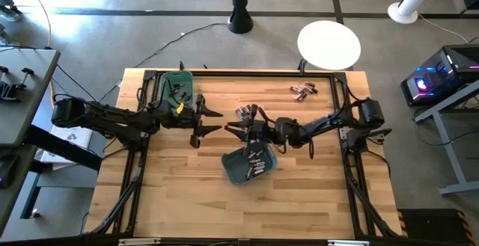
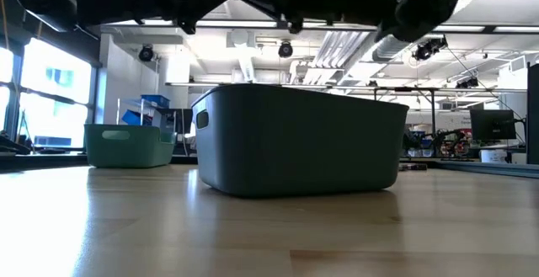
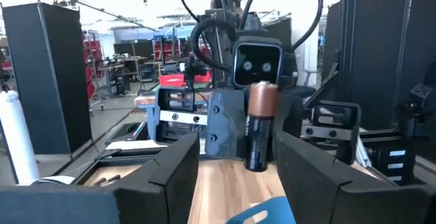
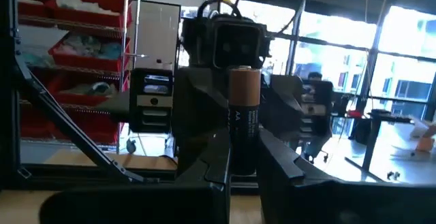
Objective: Sort batteries
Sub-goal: Put the black battery into the green bin
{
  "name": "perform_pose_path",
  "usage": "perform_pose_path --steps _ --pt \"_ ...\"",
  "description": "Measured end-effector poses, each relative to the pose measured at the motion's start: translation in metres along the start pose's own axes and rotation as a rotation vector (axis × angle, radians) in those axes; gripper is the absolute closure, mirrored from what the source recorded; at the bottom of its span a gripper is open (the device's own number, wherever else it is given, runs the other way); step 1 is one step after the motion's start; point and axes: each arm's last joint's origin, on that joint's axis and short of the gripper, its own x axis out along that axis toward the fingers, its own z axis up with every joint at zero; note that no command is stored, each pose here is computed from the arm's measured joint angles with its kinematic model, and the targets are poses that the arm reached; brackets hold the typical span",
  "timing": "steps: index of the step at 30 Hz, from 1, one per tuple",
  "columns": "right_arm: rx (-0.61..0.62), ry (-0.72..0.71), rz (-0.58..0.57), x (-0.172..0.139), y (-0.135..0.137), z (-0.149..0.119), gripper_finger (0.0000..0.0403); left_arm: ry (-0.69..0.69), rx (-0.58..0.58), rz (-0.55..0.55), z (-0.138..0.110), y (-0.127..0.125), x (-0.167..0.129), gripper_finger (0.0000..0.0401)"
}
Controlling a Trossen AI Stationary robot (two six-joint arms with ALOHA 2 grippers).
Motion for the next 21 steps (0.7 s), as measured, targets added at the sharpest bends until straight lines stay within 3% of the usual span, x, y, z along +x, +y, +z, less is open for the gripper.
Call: perform_pose_path --steps 9,21 --pt "-0.003 0.076 0.018 0.013 0.002 0.004 0.0375 -0.041 -0.011 -0.034 0.004 -0.008 0.001 0.0208" --pt "0.009 0.082 0.025 0.019 0.002 0.009 0.0375 -0.055 -0.016 -0.064 0.01 -0.017 0.005 0.0233"
